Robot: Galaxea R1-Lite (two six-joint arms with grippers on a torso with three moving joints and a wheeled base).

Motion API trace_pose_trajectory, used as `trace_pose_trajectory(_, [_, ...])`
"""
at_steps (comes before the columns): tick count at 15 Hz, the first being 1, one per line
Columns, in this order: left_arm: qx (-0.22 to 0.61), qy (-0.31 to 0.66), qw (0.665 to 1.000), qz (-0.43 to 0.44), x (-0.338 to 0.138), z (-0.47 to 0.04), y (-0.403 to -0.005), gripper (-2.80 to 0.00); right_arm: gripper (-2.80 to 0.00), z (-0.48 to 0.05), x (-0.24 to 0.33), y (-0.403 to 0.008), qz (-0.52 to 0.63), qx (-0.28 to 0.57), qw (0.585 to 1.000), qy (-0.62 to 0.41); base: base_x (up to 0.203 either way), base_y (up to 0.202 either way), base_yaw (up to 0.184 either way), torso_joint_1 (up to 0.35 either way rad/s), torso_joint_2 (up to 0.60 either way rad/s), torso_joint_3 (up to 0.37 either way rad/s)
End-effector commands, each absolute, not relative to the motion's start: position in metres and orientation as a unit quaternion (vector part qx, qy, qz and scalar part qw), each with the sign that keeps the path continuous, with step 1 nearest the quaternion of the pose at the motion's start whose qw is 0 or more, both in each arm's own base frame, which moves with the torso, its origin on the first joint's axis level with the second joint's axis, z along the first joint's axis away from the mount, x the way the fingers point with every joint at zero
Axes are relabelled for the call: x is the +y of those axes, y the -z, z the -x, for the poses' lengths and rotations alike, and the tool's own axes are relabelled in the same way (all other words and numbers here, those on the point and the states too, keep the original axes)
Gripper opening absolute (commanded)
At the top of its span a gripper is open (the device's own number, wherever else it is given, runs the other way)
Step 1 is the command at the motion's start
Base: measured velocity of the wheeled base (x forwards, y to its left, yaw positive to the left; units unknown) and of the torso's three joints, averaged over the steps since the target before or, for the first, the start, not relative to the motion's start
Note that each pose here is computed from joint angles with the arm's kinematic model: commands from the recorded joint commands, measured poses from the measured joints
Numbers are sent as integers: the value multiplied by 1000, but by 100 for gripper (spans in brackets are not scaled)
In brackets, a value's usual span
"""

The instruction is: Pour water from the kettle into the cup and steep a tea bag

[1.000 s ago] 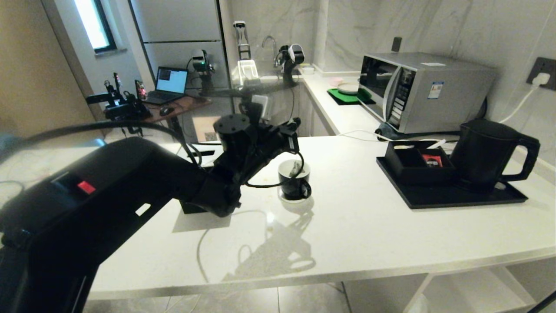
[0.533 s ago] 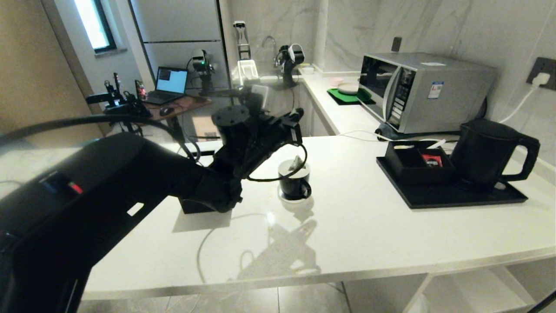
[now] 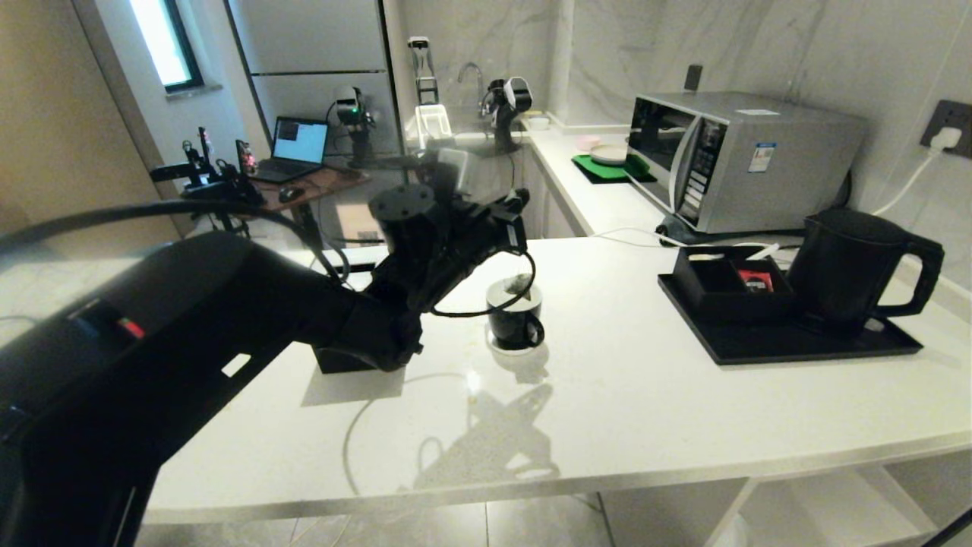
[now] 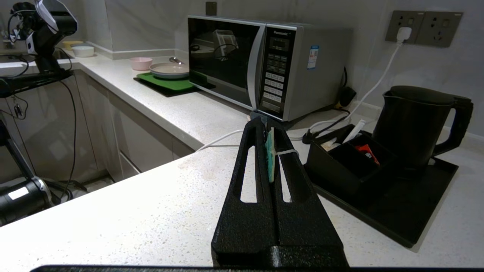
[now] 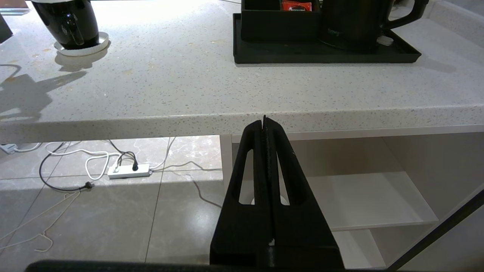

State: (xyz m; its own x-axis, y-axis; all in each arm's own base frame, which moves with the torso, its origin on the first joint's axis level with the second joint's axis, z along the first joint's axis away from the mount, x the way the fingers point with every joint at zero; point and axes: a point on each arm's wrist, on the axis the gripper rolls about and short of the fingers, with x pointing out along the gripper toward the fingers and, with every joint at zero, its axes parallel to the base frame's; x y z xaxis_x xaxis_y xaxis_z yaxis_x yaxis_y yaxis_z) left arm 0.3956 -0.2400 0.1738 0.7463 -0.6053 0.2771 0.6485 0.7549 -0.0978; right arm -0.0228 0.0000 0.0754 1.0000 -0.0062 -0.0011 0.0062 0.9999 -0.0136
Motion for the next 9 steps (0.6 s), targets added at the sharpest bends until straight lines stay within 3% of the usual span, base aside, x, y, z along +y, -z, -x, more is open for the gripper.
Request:
trace_pose_trajectory(1, [-116, 337, 930, 95, -240, -397, -172, -280, -280, 23, 0, -76, 7, 1, 1000, 3, 0, 0, 0, 0, 0, 0])
trace_pose_trajectory(9, [-100, 337, 932, 92, -243, -400, -156, -280, -280, 23, 0, -75, 8, 2, 1000, 3, 0, 0, 0, 0, 0, 0])
